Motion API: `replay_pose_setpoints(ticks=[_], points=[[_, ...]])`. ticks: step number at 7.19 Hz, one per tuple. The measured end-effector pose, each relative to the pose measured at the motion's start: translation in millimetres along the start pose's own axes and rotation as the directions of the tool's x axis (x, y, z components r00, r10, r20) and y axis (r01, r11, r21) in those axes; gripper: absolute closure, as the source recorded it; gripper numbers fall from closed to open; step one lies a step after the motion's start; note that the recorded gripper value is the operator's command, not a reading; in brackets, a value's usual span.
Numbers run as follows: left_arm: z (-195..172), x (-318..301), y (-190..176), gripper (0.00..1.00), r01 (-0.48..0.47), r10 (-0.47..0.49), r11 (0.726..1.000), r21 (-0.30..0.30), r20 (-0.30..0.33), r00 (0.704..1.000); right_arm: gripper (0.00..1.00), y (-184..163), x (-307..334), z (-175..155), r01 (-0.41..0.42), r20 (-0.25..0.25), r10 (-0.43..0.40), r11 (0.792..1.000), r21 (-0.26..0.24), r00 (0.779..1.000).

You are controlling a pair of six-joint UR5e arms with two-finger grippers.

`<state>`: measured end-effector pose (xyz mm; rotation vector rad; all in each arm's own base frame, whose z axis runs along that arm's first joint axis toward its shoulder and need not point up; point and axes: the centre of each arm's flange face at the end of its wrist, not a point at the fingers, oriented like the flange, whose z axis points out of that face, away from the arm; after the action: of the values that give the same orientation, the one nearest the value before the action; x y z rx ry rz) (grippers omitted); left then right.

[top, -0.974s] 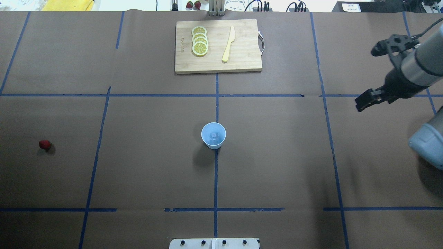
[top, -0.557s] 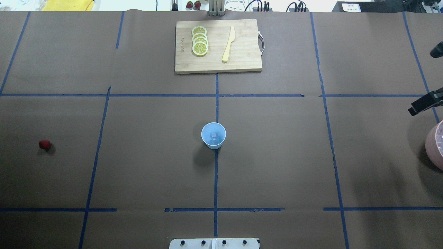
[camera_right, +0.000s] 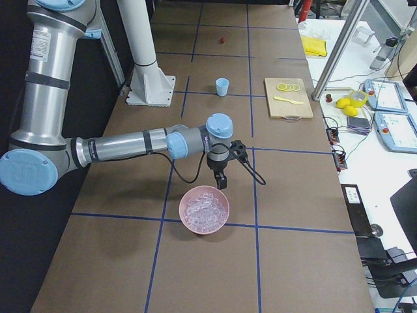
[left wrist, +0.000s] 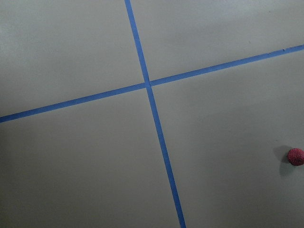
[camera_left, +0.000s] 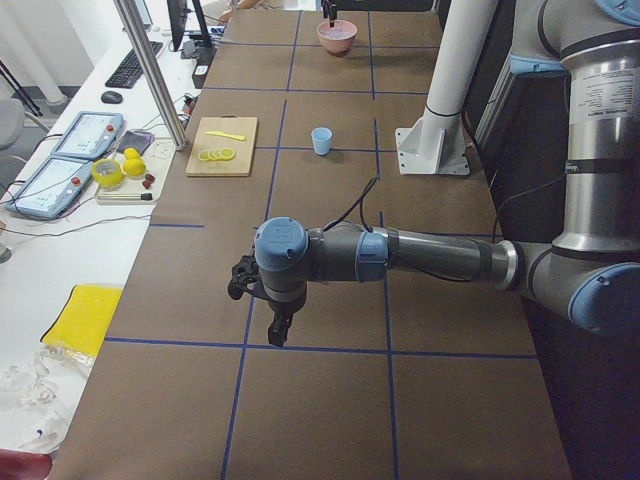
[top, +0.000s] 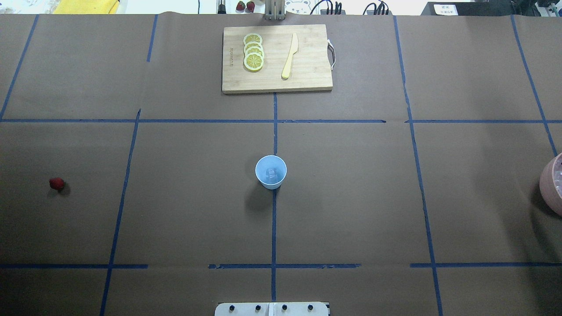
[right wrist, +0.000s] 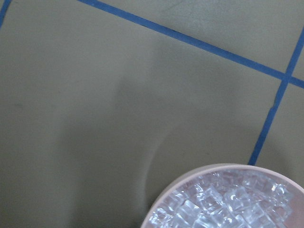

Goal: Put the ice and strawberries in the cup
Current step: 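Grasp a third ice cube from the pink bowl with the right gripper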

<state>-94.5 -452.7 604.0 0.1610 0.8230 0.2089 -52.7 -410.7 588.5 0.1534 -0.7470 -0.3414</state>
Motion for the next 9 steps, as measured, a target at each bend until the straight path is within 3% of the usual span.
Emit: replay_pose_setpoints(ticks=[4,7,8,9], points=[[-2,2,0,0.0,-0.004,0.004,1.0,0.003,0.001,1.0,0.16,60,48,42,-0.035,-0.057,0.033,0.999,-0.034,0.998],[-2,2,0,0.0,-0.004,0.004,1.0,0.003,0.001,1.0,0.29,71,69,66,-0.031,-0.063,0.03,0.999,-0.026,0.998],[-2,2,0,0.0,-0.004,0.004,1.0,0.003,0.001,1.0,0.38,71,70,67,-0.031,-0.062,0.029,0.999,-0.025,0.998],[-2,2,0,0.0,-0.004,0.004,1.0,0.003,0.001,1.0,0.59,72,71,68,-0.031,-0.063,0.029,0.999,-0.026,0.998]])
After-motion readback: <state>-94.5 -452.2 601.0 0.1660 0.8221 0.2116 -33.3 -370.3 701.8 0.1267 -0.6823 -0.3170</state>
